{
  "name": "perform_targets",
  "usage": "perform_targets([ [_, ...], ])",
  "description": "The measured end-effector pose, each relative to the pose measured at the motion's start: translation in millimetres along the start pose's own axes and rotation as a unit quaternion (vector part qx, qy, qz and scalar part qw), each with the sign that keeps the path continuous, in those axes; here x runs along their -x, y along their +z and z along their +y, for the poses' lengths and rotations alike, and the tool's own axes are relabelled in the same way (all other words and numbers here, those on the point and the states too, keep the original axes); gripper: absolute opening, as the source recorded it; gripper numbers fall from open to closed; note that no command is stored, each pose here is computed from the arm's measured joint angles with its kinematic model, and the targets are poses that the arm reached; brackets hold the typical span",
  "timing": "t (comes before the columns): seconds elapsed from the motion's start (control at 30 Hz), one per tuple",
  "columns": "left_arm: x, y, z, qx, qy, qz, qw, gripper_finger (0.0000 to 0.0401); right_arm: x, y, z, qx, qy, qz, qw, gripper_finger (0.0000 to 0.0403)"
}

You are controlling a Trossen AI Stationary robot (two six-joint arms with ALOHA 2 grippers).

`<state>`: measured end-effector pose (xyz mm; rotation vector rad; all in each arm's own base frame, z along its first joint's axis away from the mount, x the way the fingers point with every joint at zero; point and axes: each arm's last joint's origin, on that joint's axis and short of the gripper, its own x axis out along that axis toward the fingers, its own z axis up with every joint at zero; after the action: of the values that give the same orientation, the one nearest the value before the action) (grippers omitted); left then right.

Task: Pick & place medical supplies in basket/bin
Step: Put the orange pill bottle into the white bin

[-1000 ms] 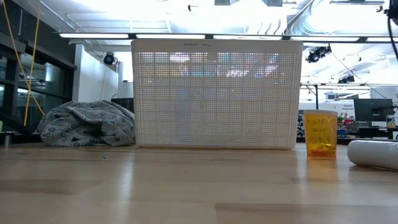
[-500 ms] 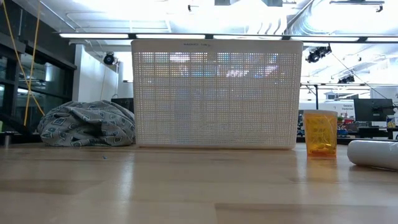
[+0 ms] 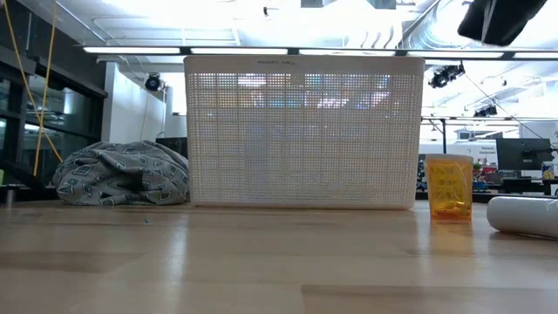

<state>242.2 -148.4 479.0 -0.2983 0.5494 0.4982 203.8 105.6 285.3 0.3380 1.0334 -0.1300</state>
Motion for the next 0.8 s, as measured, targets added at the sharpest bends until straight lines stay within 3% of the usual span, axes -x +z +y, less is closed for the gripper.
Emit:
perform_targets([
  [0.37, 0.1, -0.8, -0.5, -0.007, -0.009, 0.014, 1.000, 0.0211, -32.2, 8.2, -3.1, -0.005, -0.030, 0.056, 0.998, 0.0028],
  [0.8, 0.1, -1.1, -0.7, -0.011, -0.014, 0.020, 1.000, 0.0211, -35.7, 13.4, -9.1, -0.012, -0.041, 0.055, 0.998, 0.0181],
])
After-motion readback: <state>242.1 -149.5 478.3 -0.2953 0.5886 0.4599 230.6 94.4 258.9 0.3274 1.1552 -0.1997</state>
